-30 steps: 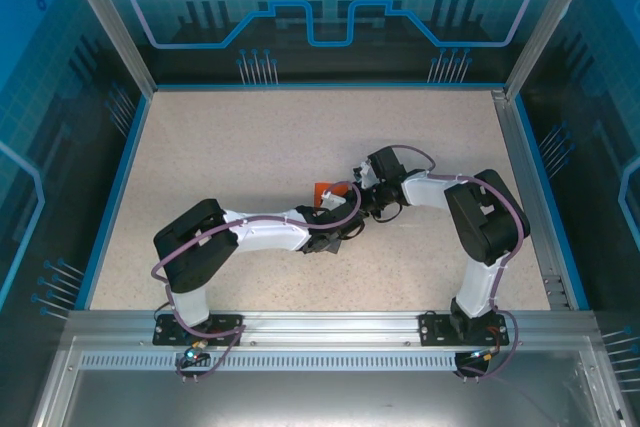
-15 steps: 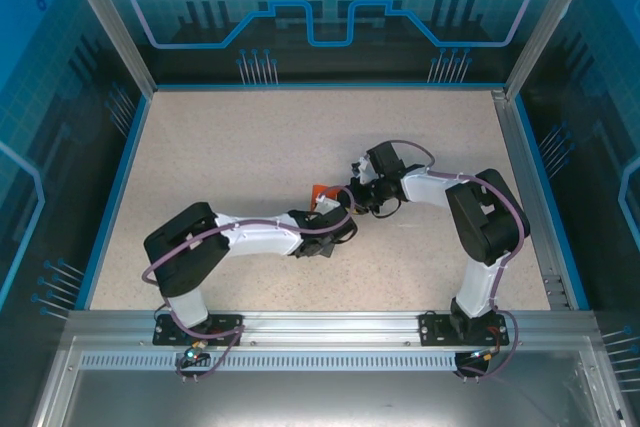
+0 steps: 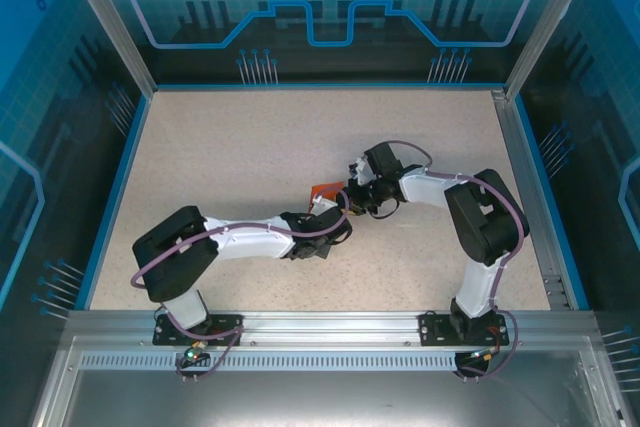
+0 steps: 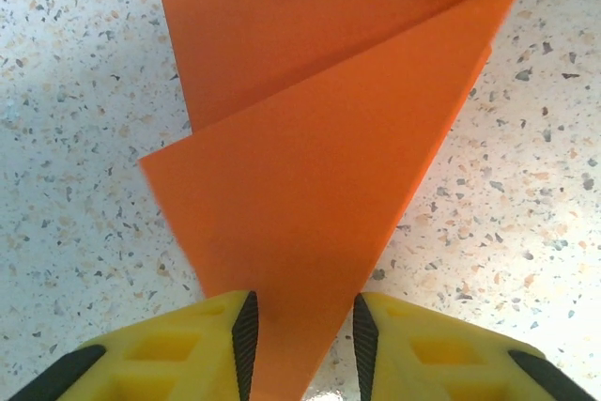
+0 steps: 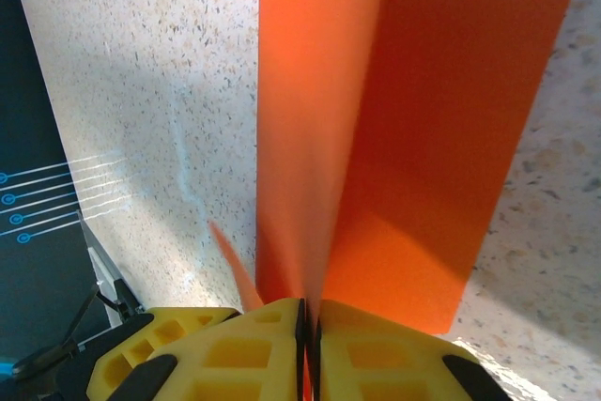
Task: Fold a paper plane with a square sheet of paper (pick it up from the middle)
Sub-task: Fourth fold the wing at the center of the table.
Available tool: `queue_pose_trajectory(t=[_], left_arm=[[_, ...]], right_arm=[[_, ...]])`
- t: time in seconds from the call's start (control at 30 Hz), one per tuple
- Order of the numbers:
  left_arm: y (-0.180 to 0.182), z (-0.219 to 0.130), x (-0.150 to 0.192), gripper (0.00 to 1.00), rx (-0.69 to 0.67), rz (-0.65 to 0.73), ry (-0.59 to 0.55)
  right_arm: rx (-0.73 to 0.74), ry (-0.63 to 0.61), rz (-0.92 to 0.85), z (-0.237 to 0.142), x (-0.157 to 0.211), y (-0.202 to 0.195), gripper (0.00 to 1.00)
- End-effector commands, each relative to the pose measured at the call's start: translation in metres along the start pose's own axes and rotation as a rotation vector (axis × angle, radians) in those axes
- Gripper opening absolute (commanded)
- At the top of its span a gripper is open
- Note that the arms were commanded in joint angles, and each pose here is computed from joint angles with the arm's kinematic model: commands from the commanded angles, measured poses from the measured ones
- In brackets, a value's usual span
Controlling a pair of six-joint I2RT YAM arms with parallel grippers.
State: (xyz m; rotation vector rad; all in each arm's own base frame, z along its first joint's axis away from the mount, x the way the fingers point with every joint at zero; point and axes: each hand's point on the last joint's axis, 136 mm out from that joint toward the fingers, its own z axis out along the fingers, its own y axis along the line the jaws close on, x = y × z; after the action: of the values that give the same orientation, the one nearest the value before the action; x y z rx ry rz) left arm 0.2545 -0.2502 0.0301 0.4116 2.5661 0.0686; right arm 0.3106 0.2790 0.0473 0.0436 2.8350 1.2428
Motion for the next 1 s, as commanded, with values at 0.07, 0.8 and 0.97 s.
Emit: queue_pose_trajectory(t=[0.07, 0.8, 0.97], left_arm=[[0.008, -0.002, -0.003, 0.36, -0.034, -0.004, -0.009], [0.016, 0.007, 0.003, 0.26, -0.102, -0.013, 0.007], [0.017, 0.007, 0.002, 0.32, -0.108, -0.012, 0.001]], right_arm=[[-0.023, 0.029, -0.009, 0.003, 0.003, 0.011, 0.12], [-0.017, 0.031, -0.011, 0.003, 0.002, 0.011, 0.12], [-0.015, 0.033, -0.009, 0.003, 0.002, 0.01, 0.11]])
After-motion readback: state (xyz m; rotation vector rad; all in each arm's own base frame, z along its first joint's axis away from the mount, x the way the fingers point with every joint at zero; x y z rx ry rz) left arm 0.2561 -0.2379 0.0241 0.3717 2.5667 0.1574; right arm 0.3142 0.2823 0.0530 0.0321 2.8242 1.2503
